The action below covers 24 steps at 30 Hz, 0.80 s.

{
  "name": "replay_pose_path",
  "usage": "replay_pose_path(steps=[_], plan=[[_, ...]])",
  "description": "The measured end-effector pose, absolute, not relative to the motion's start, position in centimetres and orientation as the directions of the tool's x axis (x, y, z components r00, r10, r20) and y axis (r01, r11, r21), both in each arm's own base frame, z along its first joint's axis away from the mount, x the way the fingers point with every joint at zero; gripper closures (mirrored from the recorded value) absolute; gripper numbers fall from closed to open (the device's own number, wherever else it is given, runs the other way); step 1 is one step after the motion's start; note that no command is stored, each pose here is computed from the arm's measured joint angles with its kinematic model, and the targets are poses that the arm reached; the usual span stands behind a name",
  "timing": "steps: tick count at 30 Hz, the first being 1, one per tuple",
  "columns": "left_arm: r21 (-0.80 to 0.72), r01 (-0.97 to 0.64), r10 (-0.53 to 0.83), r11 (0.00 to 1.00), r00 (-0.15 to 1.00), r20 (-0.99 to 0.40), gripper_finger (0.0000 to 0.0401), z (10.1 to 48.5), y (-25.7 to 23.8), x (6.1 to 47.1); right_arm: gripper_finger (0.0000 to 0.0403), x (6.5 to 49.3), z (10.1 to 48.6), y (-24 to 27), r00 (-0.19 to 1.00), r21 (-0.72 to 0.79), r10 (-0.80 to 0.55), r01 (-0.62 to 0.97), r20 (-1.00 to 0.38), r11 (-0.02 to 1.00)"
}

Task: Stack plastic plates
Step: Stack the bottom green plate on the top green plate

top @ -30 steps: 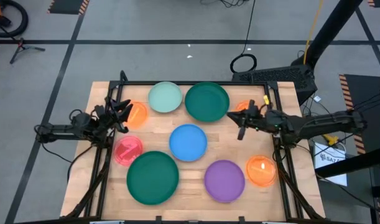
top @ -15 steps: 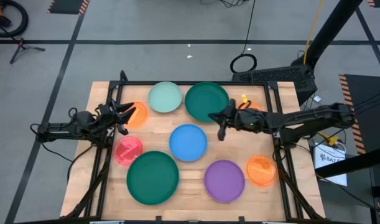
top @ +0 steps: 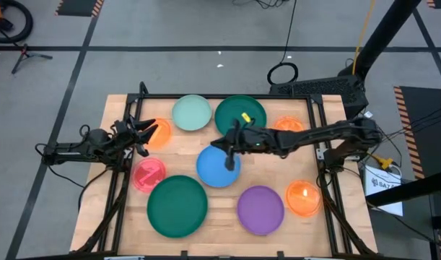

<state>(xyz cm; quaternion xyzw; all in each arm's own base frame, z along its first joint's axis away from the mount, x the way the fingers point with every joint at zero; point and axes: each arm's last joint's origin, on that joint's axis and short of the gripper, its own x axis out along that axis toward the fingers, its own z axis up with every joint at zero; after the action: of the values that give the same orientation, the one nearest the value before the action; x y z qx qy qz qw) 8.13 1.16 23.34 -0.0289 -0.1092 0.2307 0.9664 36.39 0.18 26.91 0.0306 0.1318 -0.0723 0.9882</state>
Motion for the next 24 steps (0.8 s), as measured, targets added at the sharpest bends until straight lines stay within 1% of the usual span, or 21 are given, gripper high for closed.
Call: replay_pose_path(steps=[8, 14, 16, 21, 24], plan=[[-0.125, -0.435, 0.452, 0.892, 0.866, 0.214, 0.0279, 23.5, 1.2, 8.1, 0.0394, 41.0, 25.5, 0.2, 0.946, 0.036, -0.137, 0.154, -0.294, 0.987], [-0.121, -0.436, 0.452, 0.892, 0.866, 0.215, 0.0279, 23.5, 1.2, 8.1, 0.0394, 44.1, 25.1, 0.0, 0.914, 0.048, -0.068, 0.095, -0.4, 0.994], [-0.122, -0.436, 0.452, 0.892, 0.865, 0.216, 0.0279, 23.5, 1.2, 8.1, 0.0394, 44.7, 24.8, -0.1, 0.904, 0.052, -0.057, 0.087, -0.423, 0.995], [-0.123, -0.435, 0.452, 0.892, 0.865, 0.219, 0.0279, 23.6, 1.2, 8.1, 0.0394, 45.5, 23.9, -0.2, 0.88, 0.086, 0.025, 0.018, -0.475, 0.996], [-0.123, -0.436, 0.453, 0.892, 0.864, 0.219, 0.0279, 23.6, 1.2, 8.1, 0.0394, 45.2, 23.4, -0.1, 0.852, 0.085, 0.026, 0.021, -0.522, 0.996]])
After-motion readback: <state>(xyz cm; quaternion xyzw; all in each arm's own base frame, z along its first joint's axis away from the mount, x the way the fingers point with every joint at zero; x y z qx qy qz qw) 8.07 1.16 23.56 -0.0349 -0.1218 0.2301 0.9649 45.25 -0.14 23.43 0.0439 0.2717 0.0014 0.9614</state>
